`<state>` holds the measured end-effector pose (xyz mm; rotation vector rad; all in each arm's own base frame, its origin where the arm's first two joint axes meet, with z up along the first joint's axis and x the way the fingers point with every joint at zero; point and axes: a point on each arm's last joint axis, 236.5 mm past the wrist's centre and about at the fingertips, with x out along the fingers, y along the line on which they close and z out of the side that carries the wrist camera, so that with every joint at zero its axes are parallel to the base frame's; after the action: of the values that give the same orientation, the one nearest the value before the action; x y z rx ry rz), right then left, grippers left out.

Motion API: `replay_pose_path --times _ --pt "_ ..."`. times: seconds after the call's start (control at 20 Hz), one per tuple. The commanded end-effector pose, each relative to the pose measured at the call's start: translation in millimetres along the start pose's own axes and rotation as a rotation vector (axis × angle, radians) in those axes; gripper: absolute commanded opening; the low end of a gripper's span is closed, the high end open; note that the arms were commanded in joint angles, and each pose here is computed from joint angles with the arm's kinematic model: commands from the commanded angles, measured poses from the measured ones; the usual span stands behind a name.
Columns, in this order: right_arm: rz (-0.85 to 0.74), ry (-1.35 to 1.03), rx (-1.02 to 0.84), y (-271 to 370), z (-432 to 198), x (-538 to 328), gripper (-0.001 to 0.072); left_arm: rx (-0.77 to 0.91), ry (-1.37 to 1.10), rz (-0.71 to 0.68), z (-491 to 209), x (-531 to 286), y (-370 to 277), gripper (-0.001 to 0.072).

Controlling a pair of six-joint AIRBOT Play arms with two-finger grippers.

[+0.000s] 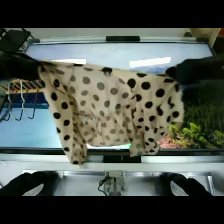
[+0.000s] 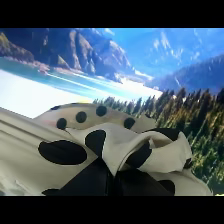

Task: Fold the shirts.

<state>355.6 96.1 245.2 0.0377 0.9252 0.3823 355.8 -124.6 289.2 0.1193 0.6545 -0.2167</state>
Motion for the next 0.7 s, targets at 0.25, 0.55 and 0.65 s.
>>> replay_pose_path --times 0.25,0.55,0.65 --pt "0.072 0.266 0.132 -50 -29 209 0.0110 0.067 0.406 0.066 -102 172 -7 0.0047" --pt "-0.105 0.210 0.034 -82 3 168 0.0634 0.065 0.423 0.073 -107 178 -3 0.0047" --pt "-0.025 0.257 0.026 -43 -8 166 0.0633 0.062 0.423 0.075 -106 178 -2 0.0047"
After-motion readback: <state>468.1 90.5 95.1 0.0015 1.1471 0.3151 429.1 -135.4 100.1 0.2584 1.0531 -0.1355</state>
